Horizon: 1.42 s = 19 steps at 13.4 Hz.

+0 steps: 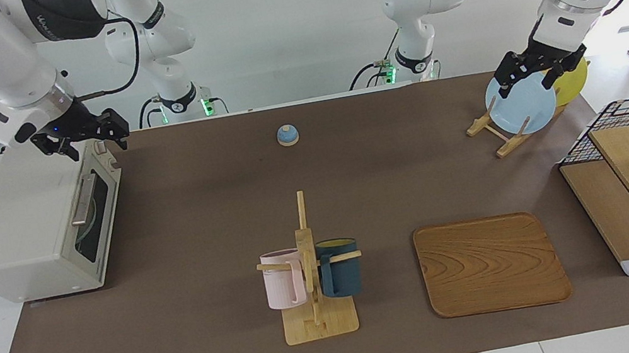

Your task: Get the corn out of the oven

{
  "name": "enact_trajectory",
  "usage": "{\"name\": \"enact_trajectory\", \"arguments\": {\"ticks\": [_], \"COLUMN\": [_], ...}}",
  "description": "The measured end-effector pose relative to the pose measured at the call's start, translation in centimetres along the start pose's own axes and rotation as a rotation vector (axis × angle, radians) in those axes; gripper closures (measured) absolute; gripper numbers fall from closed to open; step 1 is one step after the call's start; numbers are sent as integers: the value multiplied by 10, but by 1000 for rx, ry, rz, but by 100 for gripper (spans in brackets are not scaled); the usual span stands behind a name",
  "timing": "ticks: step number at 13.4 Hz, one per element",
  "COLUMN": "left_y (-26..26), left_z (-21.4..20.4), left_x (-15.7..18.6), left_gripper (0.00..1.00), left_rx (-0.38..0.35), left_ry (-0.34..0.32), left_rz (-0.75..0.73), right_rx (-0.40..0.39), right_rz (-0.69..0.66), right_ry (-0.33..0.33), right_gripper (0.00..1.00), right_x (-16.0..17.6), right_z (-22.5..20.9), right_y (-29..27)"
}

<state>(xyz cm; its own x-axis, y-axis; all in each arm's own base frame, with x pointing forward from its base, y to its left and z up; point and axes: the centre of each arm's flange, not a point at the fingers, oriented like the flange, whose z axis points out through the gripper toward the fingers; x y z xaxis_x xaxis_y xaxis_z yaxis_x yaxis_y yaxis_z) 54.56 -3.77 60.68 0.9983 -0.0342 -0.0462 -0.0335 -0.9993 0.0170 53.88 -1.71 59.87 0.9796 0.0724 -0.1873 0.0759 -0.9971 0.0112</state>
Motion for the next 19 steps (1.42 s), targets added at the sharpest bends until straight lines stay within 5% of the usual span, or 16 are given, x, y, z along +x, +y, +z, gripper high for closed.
{"name": "enact_trajectory", "arguments": {"ticks": [9,17,19], "left_y": [0,0,0], "left_z": [0,0,0], "left_x": [0,0,0], "left_gripper": [0,0,0], "left_rx": [0,0,0], "left_ry": [0,0,0], "left_rz": [0,0,0], "right_rx": [-2,-39,-46], "right_rz": [-6,-23,-3], "right_ry": [35,113,118], "right_gripper": [0,92,99], "right_x": [-2,-10,-12], "right_z": [-7,63,79], "right_y": [2,47,60]}}
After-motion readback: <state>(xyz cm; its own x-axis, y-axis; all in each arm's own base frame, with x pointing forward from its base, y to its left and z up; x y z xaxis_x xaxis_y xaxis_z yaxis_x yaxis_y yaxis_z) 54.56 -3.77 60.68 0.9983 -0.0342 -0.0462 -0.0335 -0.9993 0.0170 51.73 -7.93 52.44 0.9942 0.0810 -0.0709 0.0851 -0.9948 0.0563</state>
